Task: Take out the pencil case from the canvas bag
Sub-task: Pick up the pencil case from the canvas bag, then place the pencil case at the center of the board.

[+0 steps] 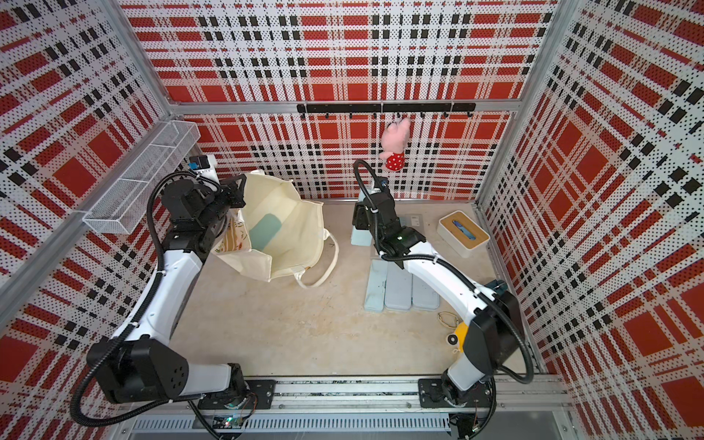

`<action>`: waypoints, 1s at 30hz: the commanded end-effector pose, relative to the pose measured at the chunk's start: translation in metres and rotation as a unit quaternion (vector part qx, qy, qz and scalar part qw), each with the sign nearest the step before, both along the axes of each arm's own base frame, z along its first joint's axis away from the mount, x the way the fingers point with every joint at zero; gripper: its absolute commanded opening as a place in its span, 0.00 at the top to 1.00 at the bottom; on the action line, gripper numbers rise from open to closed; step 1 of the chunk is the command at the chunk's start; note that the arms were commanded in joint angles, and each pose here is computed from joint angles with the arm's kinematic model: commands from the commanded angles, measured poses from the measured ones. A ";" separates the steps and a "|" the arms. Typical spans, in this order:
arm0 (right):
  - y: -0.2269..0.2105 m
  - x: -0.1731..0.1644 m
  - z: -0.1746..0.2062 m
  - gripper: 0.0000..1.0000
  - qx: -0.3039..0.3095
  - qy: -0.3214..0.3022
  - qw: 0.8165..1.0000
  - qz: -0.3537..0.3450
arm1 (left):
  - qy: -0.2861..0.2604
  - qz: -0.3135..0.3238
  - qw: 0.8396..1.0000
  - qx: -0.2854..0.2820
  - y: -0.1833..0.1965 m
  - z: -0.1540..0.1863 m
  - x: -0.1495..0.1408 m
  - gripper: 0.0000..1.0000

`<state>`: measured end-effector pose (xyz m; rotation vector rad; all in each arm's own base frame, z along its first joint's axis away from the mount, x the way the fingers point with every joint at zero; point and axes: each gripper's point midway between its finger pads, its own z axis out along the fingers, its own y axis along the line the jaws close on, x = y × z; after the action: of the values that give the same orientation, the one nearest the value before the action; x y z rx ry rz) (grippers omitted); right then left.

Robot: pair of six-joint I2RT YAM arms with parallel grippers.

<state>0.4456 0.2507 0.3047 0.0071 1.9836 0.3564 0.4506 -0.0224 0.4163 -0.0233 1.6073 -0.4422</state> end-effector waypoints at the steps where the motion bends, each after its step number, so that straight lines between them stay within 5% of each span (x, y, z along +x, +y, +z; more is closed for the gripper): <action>1: 0.015 0.014 -0.031 0.65 -0.010 0.067 0.997 0.032 | -0.086 -0.033 0.996 0.003 -0.005 0.051 -0.024 1.00; 16: 0.040 0.096 -0.143 0.65 -0.036 0.179 0.982 0.052 | -0.097 -0.004 0.995 -0.006 0.016 0.055 -0.040 1.00; 30: 0.032 0.114 -0.209 0.60 -0.090 0.235 0.967 0.027 | -0.093 -0.016 0.995 -0.012 0.013 0.054 -0.038 1.00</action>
<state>0.5563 0.2919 0.1090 -0.0758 2.4633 0.2968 0.4270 -0.0061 0.4283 -0.0337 1.5577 -0.4790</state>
